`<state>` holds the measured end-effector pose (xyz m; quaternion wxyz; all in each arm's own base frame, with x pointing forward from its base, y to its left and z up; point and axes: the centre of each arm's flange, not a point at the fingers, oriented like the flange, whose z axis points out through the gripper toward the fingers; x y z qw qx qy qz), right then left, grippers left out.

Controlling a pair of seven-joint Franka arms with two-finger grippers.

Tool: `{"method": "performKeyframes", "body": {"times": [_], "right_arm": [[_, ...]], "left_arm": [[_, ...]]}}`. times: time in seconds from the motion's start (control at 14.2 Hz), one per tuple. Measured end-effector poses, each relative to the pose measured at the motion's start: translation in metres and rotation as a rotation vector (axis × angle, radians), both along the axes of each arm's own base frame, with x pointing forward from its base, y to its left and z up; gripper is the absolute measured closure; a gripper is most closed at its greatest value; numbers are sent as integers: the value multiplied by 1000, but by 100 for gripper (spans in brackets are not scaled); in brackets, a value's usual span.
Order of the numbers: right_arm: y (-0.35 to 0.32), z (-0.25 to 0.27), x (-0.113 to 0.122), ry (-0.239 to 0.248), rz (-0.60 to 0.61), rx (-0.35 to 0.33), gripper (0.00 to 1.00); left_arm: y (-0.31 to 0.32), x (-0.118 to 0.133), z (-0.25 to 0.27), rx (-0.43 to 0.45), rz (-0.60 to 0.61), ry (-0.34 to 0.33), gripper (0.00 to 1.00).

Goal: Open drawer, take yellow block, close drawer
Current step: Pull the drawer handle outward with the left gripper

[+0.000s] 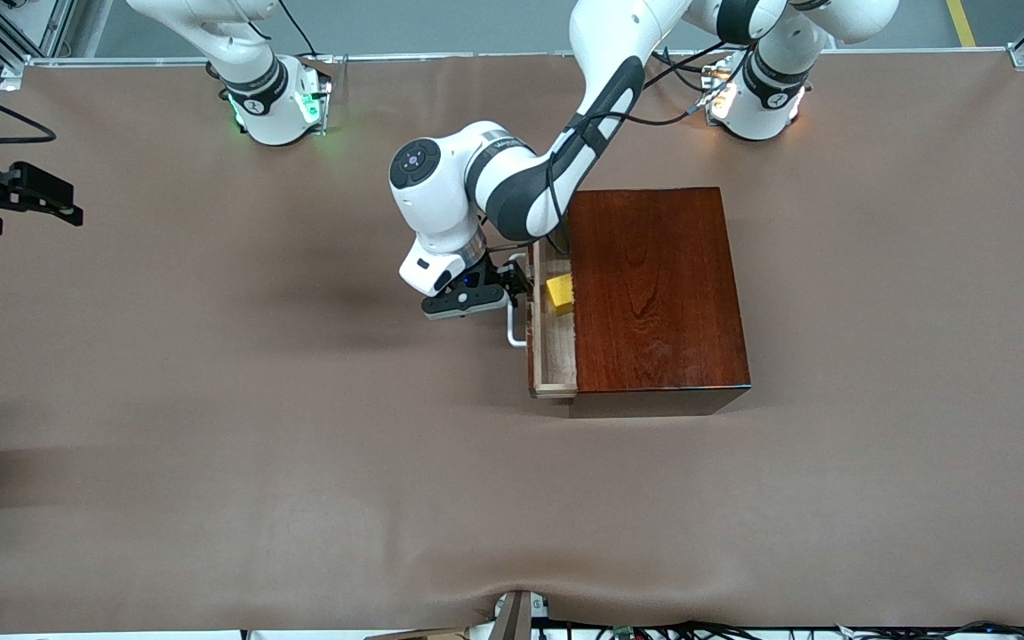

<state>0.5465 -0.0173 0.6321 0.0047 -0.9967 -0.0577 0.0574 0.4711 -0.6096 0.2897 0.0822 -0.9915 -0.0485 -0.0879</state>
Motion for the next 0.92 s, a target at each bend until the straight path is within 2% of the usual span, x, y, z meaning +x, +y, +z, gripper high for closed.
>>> {"method": "performKeyframes", "body": {"times": [0.49,0.64,0.92], "right_arm": [[0,-19,11,33,3,-10,0],[0,-18,11,31,11,-35,0],[1,-17,11,27,11,-39,0]], "left_arm": [[-5,0,1,-39,49,-22,0],[-7,-1,1,-60,71,-32,0],[-8,-1,1,-72,85,-38,0]]}}
